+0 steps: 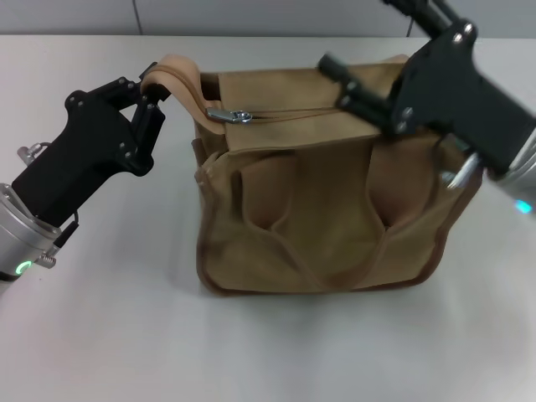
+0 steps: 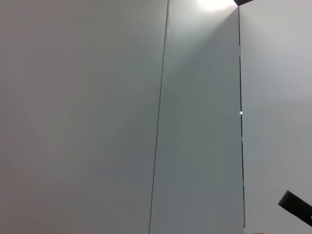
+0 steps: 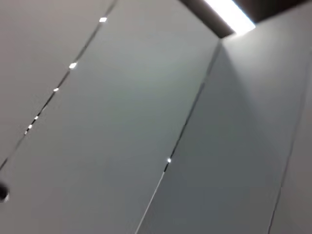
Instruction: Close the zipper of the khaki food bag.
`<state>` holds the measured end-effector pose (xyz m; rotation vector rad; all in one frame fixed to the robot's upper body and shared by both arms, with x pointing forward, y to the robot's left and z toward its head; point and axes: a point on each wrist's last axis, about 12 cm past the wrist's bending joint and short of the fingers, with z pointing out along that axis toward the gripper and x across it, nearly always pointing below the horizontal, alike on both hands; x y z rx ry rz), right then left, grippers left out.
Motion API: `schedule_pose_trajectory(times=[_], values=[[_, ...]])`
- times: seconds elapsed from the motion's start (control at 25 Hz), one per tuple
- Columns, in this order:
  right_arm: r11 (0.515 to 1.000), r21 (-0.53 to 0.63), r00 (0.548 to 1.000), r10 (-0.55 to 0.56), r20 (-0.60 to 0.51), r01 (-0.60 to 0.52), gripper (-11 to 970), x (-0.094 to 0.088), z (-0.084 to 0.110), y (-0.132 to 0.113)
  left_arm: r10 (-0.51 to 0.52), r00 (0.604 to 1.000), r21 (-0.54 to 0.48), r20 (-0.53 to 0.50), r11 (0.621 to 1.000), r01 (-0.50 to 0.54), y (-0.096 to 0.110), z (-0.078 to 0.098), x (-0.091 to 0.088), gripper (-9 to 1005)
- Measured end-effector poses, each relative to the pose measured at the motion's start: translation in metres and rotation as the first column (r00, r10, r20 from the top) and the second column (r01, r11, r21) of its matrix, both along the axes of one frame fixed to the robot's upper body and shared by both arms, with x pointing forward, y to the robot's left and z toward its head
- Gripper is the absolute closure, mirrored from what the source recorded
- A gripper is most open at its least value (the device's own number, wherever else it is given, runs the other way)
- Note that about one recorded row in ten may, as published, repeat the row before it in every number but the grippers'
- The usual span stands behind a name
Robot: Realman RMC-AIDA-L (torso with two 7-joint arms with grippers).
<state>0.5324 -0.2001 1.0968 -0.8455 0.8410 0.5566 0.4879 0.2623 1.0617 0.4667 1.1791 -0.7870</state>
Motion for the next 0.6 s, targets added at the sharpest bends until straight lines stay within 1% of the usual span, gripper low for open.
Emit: schedule_pose_trajectory(times=[0.08, 0.2, 0.36, 0.48, 0.6], values=[[0.999, -0.033, 0.997, -0.019, 0.074, 0.022, 152, -0.007, -0.005, 0.01, 0.003, 1.0, -0.004, 0.0, 1.0, -0.003, 0.0, 0.0, 0.0, 954], [0.998, -0.047, 0.993, -0.024, 0.118, 0.03, 153, -0.016, -0.01, 0.018, 0.009, 1.0, -0.008, -0.001, 1.0, -0.009, 0.0, 0.0, 0.001, 954], [0.999, -0.032, 0.995, -0.011, 0.096, 0.014, 153, -0.022, -0.012, 0.02, 0.011, 1.0, -0.012, -0.001, 1.0, -0.011, 0.0, 0.0, 0.0, 954], [0.999, 0.021, 0.998, 0.026, 0.06, -0.028, 152, -0.025, -0.009, 0.017, 0.014, 1.0, -0.022, 0.0, 1.0, -0.014, -0.001, 0.001, 0.001, 955], [0.986, 0.11, 0.992, 0.123, -0.011, -0.121, 152, -0.02, 0.003, 0.005, 0.011, 1.0, -0.028, 0.0, 1.0, -0.011, -0.002, 0.001, 0.002, 955]])
